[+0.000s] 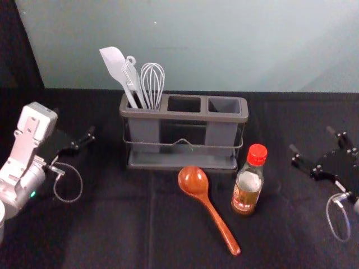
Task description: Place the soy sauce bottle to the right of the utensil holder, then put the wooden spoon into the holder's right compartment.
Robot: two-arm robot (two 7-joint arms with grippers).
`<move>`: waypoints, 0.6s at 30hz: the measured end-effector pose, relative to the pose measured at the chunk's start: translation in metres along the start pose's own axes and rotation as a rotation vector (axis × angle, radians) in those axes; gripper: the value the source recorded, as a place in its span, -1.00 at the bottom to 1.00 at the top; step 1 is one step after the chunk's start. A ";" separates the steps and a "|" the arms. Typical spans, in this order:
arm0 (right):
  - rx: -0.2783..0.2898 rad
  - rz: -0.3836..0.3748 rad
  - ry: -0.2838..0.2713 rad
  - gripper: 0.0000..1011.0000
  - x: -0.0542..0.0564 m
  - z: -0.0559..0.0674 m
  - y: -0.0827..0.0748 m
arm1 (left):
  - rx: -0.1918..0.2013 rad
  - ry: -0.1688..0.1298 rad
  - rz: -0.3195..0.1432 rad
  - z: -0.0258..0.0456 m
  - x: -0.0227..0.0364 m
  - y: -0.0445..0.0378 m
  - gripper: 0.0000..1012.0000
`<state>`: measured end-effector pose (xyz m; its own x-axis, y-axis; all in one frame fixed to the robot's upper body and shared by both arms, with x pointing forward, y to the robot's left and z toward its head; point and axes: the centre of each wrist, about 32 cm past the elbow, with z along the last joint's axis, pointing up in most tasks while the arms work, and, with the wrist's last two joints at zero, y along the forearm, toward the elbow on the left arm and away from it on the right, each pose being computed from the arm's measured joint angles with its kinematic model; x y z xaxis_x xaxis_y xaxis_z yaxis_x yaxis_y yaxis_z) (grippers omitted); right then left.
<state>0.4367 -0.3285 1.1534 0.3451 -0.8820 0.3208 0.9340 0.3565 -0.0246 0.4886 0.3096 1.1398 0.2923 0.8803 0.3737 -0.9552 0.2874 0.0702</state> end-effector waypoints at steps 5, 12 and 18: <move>0.030 0.064 0.092 0.98 0.005 0.007 -0.023 | 0.000 0.000 0.000 0.0000 0.0000 0.0000 0.99; 0.055 0.187 0.184 0.98 0.013 0.019 -0.043 | 0.000 0.000 0.000 0.0000 0.0000 0.0000 0.99; 0.080 0.296 0.225 0.98 0.014 0.027 -0.047 | 0.000 0.000 0.000 0.0000 0.0000 0.0000 0.99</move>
<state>0.3949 -0.3493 1.1842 0.6193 -0.7794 0.0948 0.7834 0.6215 -0.0078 0.4886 0.3097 1.1398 0.2923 0.8803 0.3737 -0.9552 0.2874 0.0703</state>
